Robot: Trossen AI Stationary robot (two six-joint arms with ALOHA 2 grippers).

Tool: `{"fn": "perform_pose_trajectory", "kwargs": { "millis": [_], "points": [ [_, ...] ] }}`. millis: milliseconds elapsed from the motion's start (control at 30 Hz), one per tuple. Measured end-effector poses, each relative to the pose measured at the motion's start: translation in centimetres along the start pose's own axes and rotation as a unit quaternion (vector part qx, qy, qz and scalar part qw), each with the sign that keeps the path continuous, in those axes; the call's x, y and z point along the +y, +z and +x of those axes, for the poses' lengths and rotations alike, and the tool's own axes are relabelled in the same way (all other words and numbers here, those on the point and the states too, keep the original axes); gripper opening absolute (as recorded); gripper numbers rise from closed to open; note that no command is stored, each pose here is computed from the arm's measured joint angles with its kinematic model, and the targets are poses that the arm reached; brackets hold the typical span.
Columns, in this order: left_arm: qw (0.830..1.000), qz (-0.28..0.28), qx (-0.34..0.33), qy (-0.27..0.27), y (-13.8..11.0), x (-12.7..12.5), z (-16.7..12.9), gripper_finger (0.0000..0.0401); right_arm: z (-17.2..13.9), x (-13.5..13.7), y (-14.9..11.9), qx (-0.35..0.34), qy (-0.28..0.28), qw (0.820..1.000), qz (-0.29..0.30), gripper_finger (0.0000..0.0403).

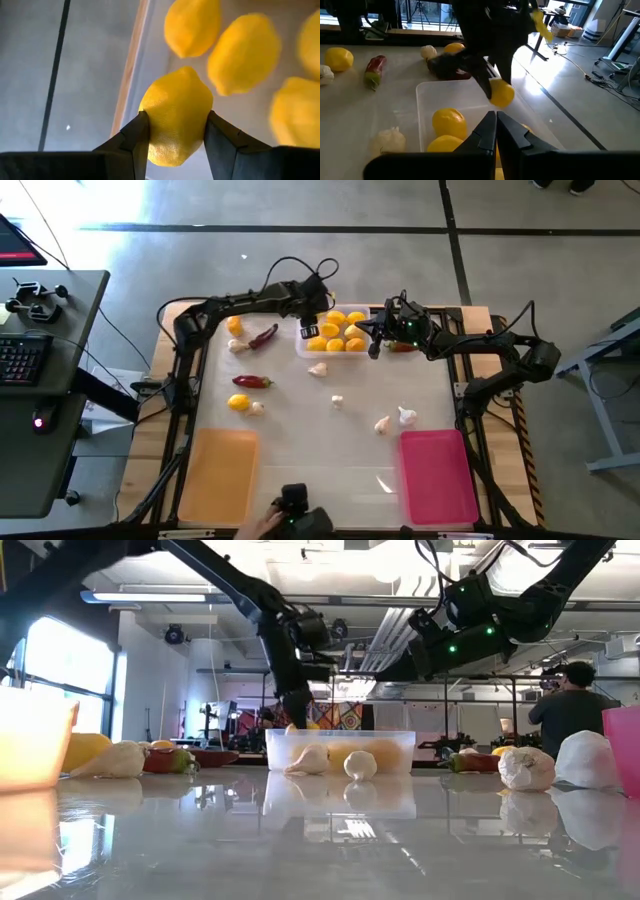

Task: Sort produce into baskets
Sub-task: Put the center lemon into the transparent bin, then put the bottom left lemon into the transparent bin

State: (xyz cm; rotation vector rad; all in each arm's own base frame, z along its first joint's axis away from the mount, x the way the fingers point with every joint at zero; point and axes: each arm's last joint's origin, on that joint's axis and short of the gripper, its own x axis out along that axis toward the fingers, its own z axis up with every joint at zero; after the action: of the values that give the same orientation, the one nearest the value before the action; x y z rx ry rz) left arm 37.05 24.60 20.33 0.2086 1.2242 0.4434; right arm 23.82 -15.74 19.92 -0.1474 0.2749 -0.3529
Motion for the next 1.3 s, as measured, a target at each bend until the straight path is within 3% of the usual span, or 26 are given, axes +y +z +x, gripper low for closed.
{"fn": "perform_pose_trajectory", "kwargs": {
  "millis": [367,767,1100,1300],
  "points": [
    [1.0,0.011,0.021,-0.009,-0.4,0.6,1.5,0.0134,0.0,0.0,0.0,0.002,0.001,1.0,0.0,0.0],
    [1.0,0.005,0.013,-0.022,-0.3,0.6,1.4,0.0219,0.0,0.0,0.0,0.002,0.001,1.0,0.0,0.0],
    [1.0,-0.001,0.01,-0.026,-0.7,1.3,1.5,0.0217,0.0,0.0,0.0,0.002,0.001,1.0,-0.008,0.0],
    [1.0,-0.002,-0.004,-0.011,-0.3,1.4,0.7,0.0163,0.0,0.0,0.0,0.002,0.001,1.0,-0.007,0.0]
  ]
}}
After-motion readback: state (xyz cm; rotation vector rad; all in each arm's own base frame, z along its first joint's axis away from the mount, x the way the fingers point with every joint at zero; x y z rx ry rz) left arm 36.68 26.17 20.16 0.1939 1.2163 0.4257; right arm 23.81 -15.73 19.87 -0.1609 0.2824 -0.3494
